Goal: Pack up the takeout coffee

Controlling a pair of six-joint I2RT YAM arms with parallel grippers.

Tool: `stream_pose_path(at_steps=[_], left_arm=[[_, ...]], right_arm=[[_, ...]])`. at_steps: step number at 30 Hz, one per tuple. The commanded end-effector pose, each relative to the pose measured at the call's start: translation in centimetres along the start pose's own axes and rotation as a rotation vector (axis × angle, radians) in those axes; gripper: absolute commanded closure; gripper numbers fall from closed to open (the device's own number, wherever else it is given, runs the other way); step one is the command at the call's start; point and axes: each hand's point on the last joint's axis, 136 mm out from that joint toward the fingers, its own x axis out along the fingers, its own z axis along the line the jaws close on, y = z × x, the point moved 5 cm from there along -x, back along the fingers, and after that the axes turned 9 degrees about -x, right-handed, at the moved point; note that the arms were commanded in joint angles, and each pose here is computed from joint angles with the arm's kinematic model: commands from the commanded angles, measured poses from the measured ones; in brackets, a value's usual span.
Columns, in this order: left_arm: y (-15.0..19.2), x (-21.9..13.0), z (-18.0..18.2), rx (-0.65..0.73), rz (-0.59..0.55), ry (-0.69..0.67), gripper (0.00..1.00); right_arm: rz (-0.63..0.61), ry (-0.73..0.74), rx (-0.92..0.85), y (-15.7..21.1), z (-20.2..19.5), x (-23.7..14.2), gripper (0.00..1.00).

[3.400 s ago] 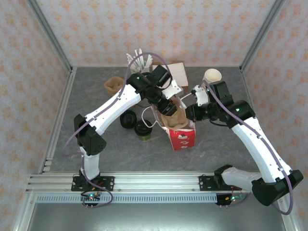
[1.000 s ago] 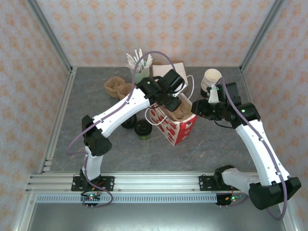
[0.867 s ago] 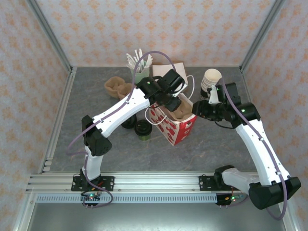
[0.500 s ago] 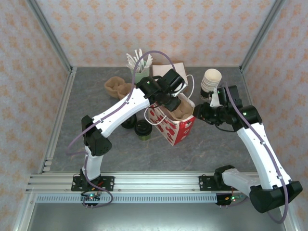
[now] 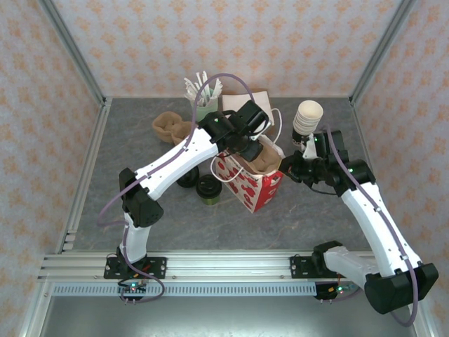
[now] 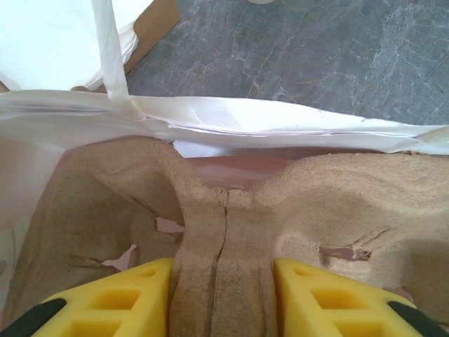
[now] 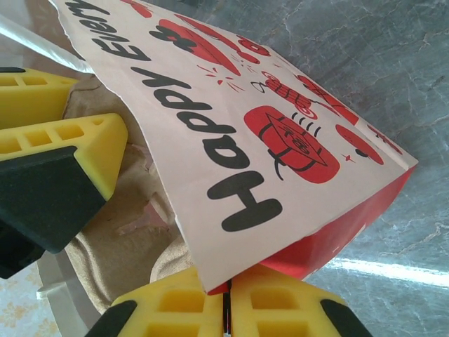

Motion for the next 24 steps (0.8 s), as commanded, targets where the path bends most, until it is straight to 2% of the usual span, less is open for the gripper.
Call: stream_pose_path(at_steps=[1, 4, 9, 20, 24], left_arm=[[-0.26, 0.12, -0.17, -0.001, -0.003, -0.005, 0.6], [-0.23, 0.17, -0.23, 0.002, -0.002, -0.004, 0.6], [-0.23, 0.18, -0.29, -0.001, -0.001, 0.001, 0.6], [-0.19, 0.29, -0.49, -0.007, 0.003, 0.019, 0.6], [-0.22, 0.29, -0.6, -0.008, 0.001, 0.025, 0.61]], right_arm=[[-0.045, -0.061, 0.001, -0.51, 0.76, -0.2, 0.92], [-0.054, -0.059, 0.005, -0.46, 0.78, -0.44, 0.9], [-0.094, -0.077, 0.022, -0.53, 0.94, -0.88, 0.76], [-0.174, -0.143, 0.019, -1.39, 1.71, -1.18, 0.77], [-0.173, -0.157, 0.016, -1.43, 1.75, -0.95, 0.85]])
